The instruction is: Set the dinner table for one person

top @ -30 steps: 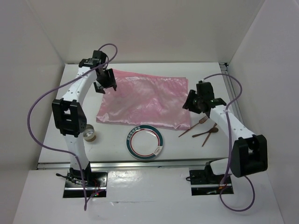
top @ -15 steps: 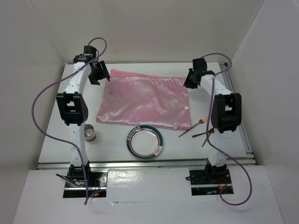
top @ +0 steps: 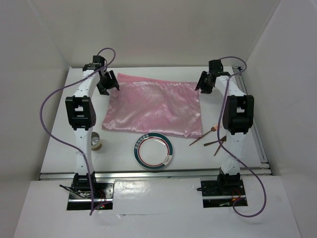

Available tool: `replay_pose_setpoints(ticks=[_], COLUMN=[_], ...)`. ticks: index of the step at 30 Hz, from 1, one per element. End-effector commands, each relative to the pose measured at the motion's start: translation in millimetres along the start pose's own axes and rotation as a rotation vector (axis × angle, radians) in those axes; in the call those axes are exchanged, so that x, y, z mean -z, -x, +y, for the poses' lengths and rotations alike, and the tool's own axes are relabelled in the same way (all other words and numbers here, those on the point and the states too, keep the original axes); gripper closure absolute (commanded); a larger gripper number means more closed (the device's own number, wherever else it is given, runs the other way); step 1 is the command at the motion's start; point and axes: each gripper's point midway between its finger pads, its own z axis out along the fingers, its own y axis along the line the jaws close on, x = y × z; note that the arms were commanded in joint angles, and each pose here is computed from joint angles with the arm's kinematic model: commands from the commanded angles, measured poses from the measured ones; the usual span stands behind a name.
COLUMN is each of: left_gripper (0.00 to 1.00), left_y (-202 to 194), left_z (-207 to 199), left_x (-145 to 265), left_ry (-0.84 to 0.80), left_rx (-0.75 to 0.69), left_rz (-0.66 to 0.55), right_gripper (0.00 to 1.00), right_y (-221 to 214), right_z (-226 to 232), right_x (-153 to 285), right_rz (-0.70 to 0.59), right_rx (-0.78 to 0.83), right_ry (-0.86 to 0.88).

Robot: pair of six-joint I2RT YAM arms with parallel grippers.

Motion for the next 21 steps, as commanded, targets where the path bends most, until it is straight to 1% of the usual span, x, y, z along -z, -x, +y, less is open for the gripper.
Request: replay_pose_setpoints(ticks=[1, 2, 3, 5, 6, 8, 9, 11, 12, 14, 15, 16, 17, 18, 19, 20, 21], left_gripper=[0.15, 0.08, 0.07, 0.03, 0.03, 0.03, 0.03, 0.02, 0.03, 0.08, 0.19, 0.29, 0.42, 0.57, 0.85, 0.97, 1.0], left_y=[1.2, -7.7, -13.7, -24.9, -35.1, -45.6, -55.6, -60.7, -65.3, -70.4, -74.8, -80.0, -80.6, -80.2, -86.3, -90.5, -91.4], left_z=[-0.1, 10.1, 13.4, 13.9, 17.2, 19.1, 20.3, 19.1, 17.7, 20.2, 22.5, 22.2, 22.3, 20.1, 21.4, 22.5, 22.4], left_x=[-1.0, -5.1, -8.7, -13.5, -18.2, -22.6, -23.4, -28.0, -28.8, -30.7, -32.4, -29.3, -27.8, -25.7, -17.3, -11.8, -8.1], left_ry=[0.013, 0.032, 0.041, 0.031, 0.035, 0.037, 0.032, 0.018, 0.005, 0.011, 0.017, 0.011, 0.009, -0.006, -0.003, -0.001, -0.005], left_rx=[0.032, 0.044, 0.047, 0.061, 0.066, 0.094, 0.099, 0.111, 0.115, 0.117, 0.119, 0.123, 0.122, 0.12, 0.13, 0.131, 0.129], left_rz=[0.005, 0.035, 0.053, 0.092, 0.124, 0.157, 0.188, 0.2, 0.218, 0.232, 0.244, 0.259, 0.255, 0.246, 0.248, 0.254, 0.246], right_gripper=[0.5, 0.43, 0.43, 0.42, 0.42, 0.42, 0.42, 0.42, 0.42, 0.46, 0.5, 0.57, 0.75, 0.84, 0.91, 0.97, 1.0], right_y=[5.3, -4.9, -9.5, -23.9, -39.0, -51.4, -65.6, -73.6, -78.5, -81.5, -85.0, -85.7, -85.1, -84.1, -80.0, -76.2, -75.3], right_z=[0.3, -5.1, -7.5, -12.5, -22.8, -24.4, -26.4, -25.6, -25.8, -25.5, -25.5, -26.6, -28.1, -28.1, -29.3, -30.0, -30.0], right_x=[-3.0, -4.9, -6.4, -6.2, -8.5, -7.4, -7.9, -6.2, -5.5, -6.4, -8.7, -12.4, -12.8, -15.9, -19.5, -18.6, -21.7], right_rz=[0.036, 0.075, 0.086, 0.12, 0.155, 0.178, 0.211, 0.228, 0.235, 0.241, 0.254, 0.258, 0.254, 0.254, 0.244, 0.236, 0.236], right_rx=[0.016, 0.019, 0.018, 0.013, -0.001, -0.005, -0.012, -0.015, -0.017, -0.008, -0.011, -0.003, -0.002, -0.002, 0.01, 0.012, 0.012], right_ry=[0.018, 0.0, -0.005, -0.01, -0.018, -0.005, 0.007, 0.024, 0.033, 0.045, 0.051, 0.05, 0.042, 0.042, 0.034, 0.023, 0.023])
